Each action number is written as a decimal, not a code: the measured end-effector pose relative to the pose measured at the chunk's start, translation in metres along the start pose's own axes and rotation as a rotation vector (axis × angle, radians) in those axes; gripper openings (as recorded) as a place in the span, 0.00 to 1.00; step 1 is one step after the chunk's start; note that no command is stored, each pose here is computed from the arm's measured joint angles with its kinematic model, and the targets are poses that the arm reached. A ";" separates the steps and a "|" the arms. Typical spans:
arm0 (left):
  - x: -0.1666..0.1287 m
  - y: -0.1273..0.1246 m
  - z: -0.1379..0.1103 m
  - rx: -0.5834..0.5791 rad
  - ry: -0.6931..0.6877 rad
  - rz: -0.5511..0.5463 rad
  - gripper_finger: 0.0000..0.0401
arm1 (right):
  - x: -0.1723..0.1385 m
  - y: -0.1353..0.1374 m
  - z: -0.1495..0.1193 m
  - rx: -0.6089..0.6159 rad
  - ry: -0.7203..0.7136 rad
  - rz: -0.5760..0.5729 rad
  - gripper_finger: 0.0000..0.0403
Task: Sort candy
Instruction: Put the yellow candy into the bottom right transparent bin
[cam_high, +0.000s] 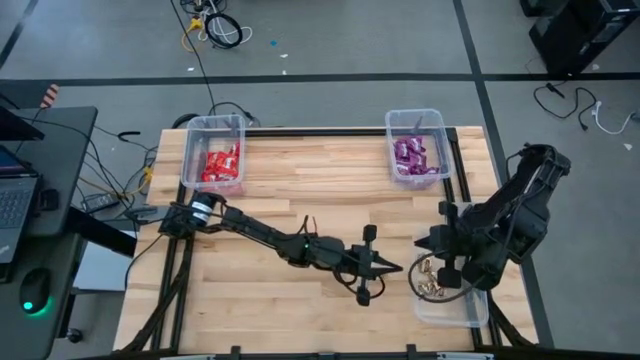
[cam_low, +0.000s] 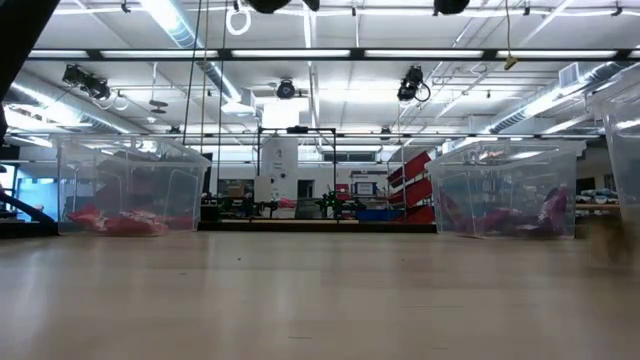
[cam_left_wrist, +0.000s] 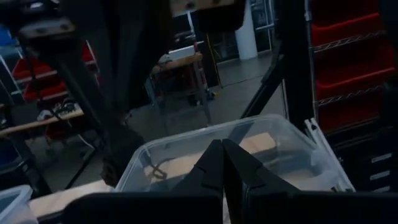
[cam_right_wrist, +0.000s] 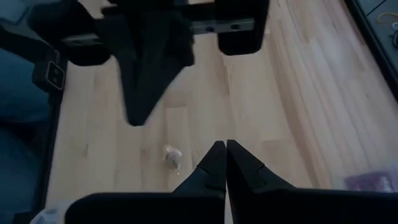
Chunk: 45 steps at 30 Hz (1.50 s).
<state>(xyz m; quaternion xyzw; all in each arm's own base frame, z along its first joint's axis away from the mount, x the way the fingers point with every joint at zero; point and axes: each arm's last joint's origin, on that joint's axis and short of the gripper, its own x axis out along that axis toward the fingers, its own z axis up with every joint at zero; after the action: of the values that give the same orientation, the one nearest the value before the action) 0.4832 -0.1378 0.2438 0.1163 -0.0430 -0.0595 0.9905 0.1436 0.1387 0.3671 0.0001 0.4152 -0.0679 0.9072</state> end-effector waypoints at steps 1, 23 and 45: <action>0.000 0.001 0.000 -0.005 0.001 0.001 0.00 | -0.001 0.001 -0.001 0.008 0.000 0.004 0.00; -0.009 -0.031 -0.088 0.218 0.300 -0.441 0.06 | -0.006 0.013 -0.012 0.055 -0.027 -0.002 0.00; 0.003 -0.038 -0.133 -0.052 0.153 -0.181 0.37 | -0.006 0.013 -0.011 0.056 -0.039 -0.011 0.00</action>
<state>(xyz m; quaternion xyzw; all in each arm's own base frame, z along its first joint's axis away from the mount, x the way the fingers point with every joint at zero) 0.4954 -0.1453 0.1065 0.0980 0.0449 -0.1405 0.9842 0.1327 0.1530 0.3637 0.0221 0.3956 -0.0847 0.9143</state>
